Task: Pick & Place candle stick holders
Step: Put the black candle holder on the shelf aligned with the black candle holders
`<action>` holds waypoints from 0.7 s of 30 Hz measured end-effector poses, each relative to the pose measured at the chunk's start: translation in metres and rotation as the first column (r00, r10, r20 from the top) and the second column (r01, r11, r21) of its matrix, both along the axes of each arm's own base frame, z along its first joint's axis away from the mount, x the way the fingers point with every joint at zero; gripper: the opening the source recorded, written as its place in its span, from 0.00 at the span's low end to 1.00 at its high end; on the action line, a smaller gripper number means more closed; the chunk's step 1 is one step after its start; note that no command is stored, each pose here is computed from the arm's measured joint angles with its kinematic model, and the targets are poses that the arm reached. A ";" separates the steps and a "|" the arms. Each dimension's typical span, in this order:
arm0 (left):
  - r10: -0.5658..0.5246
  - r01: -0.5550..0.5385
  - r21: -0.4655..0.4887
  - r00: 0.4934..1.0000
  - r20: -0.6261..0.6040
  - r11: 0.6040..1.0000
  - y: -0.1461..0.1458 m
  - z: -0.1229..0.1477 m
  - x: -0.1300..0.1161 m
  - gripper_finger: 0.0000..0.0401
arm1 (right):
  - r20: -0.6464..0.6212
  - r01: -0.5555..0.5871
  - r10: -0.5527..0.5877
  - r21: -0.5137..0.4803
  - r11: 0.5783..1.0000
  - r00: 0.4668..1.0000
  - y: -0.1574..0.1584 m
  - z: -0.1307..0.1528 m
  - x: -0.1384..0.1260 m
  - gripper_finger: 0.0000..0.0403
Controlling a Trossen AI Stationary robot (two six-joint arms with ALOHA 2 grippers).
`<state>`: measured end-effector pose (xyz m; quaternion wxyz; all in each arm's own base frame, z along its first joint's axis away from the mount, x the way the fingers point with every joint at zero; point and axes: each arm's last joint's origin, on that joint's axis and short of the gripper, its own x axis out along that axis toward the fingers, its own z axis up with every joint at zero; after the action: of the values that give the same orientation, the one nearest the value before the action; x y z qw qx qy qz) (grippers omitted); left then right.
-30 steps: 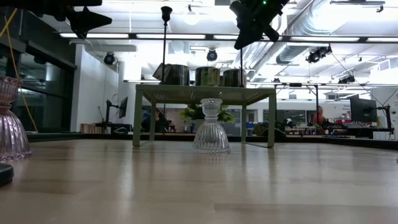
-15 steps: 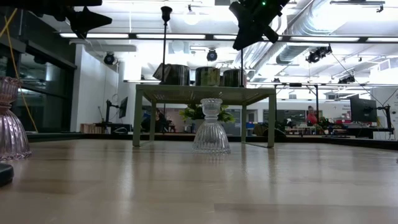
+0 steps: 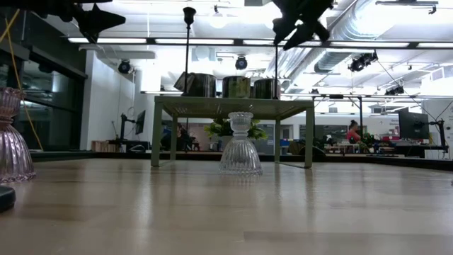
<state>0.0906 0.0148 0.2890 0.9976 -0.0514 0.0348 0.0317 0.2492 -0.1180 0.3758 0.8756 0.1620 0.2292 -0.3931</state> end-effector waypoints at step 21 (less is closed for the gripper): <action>-0.011 0.011 0.006 1.000 0.020 1.000 -0.001 0.001 -0.006 0.67 | -0.087 -0.011 0.016 0.049 0.999 0.996 0.020 0.013 -0.045 0.44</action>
<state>0.0851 0.0134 0.2903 0.9982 -0.0484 0.0251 0.0258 0.2038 -0.0975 0.3885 0.8632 0.1644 0.2780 -0.3881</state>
